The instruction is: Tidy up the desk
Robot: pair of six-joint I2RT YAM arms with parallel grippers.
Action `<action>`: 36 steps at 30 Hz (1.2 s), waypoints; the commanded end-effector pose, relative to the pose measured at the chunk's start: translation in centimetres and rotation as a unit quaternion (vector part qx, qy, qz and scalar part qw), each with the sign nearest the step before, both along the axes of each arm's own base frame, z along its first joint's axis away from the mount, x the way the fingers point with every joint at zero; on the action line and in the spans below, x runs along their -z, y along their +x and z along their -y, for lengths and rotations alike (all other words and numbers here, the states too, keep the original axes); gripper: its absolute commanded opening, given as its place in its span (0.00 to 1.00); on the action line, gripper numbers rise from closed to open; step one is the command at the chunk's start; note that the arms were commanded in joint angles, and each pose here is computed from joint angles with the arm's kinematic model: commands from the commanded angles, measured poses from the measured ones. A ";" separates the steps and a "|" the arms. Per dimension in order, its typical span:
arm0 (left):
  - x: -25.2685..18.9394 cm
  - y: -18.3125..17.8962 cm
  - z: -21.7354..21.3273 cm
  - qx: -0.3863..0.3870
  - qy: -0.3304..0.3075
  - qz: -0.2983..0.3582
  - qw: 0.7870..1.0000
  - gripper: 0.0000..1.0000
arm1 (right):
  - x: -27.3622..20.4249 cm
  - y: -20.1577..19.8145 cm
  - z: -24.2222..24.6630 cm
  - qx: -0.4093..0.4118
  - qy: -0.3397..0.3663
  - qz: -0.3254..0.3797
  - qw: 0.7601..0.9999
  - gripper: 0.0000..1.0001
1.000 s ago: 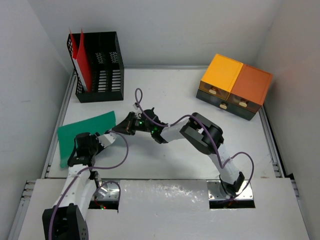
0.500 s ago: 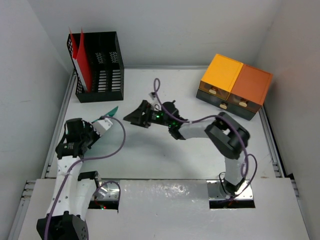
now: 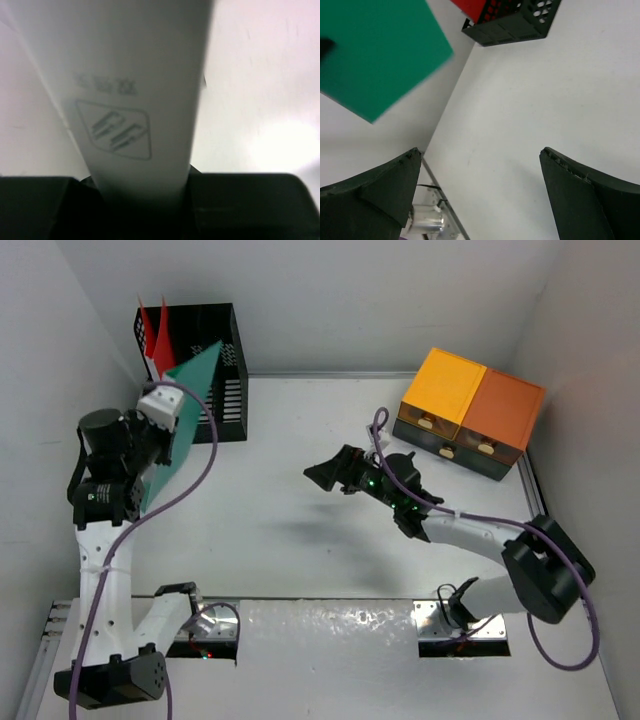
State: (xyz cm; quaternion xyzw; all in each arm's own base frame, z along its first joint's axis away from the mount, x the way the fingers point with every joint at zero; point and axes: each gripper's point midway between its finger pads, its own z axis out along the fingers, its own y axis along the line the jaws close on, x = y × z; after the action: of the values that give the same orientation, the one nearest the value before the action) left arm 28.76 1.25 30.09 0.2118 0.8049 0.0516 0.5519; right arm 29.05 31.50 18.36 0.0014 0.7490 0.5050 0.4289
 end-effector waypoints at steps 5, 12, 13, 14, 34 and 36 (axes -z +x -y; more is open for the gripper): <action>-13.2 3.1 -0.7 -0.075 -0.133 0.204 0.967 0.00 | -0.4 0.0 4.1 0.069 -0.054 0.056 0.995 0.99; -15.8 7.3 -0.6 -0.075 -0.266 0.294 0.915 0.00 | -1.6 0.1 6.4 0.107 -0.080 0.083 0.987 0.99; -16.0 8.3 -1.3 -0.086 -0.265 0.309 0.909 0.00 | -1.5 0.1 6.7 0.112 -0.087 0.087 0.986 0.99; -15.8 8.9 -1.7 -0.095 -0.262 0.315 0.907 0.00 | -1.8 0.0 7.0 0.117 -0.087 0.089 0.985 0.99; -8.5 19.2 -3.2 -0.069 -0.196 0.355 0.911 0.00 | -2.6 1.4 8.6 0.164 -0.135 0.079 0.974 0.99; -8.5 19.9 -3.1 -0.057 -0.189 0.371 0.908 0.00 | -2.6 1.7 8.8 0.171 -0.143 0.078 0.972 0.99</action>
State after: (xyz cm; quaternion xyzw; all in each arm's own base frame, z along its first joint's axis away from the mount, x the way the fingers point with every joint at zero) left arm 49.30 5.30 32.16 -0.0235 0.6458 -0.0064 0.7631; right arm 29.68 23.03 19.02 0.0235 0.7762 0.3246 0.5400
